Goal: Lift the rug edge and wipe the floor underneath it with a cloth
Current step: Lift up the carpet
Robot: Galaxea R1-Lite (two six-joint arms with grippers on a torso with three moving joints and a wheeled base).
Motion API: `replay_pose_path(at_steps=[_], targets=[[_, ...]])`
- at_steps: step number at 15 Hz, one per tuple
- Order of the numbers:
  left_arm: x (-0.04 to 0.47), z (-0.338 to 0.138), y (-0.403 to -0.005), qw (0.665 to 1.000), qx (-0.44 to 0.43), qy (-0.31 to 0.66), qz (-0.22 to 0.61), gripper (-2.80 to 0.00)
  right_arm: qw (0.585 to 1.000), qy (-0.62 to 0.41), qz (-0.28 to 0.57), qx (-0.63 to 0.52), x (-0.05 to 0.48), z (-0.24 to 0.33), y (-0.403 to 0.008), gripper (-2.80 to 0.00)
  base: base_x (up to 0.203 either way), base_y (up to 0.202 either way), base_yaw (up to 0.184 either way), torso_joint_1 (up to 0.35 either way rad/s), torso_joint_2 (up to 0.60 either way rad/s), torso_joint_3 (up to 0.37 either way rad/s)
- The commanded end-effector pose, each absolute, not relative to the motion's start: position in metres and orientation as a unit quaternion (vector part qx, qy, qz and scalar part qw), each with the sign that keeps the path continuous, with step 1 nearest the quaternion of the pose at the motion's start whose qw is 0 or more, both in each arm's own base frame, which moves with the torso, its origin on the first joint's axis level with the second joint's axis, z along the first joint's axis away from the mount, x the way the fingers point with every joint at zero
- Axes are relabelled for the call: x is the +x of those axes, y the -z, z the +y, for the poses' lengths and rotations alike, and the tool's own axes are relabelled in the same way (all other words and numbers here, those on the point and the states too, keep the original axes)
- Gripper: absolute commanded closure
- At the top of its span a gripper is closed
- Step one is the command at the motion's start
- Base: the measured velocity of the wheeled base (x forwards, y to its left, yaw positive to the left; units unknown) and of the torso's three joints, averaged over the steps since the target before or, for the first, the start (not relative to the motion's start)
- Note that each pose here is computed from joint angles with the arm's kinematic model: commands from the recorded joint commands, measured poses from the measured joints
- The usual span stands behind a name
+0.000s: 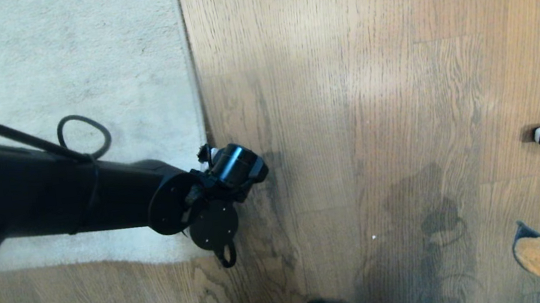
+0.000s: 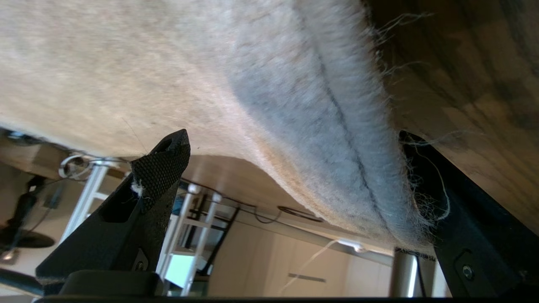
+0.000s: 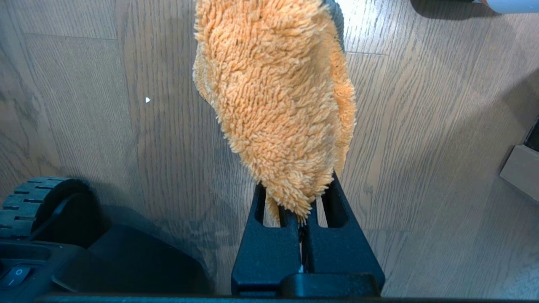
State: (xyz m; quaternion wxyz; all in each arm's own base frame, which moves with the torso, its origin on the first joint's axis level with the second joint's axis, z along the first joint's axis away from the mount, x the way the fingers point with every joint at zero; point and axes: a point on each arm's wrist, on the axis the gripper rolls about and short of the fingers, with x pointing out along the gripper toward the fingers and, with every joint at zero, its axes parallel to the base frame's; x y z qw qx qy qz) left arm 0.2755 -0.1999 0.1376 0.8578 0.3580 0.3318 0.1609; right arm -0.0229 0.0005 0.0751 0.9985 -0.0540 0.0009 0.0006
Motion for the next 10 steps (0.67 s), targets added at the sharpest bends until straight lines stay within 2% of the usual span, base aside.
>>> replay_pose_path(at_steps=[1,10], targets=[[0.272,-0.204,-0.138,0.854,0.371,-0.181,0.315,-2.8,0.999,-0.001,0.001,-0.054,-0.023,0.001,-0.075,0.0,0.0,0.0,0.0,0.0,0.0,0.0],[0.262,-0.202,-0.119,0.832,0.41,-0.196,0.318,-2.8,0.999,-0.001,0.001,-0.054,-0.023,0.001,-0.075,0.0,0.0,0.0,0.0,0.0,0.0,0.0]])
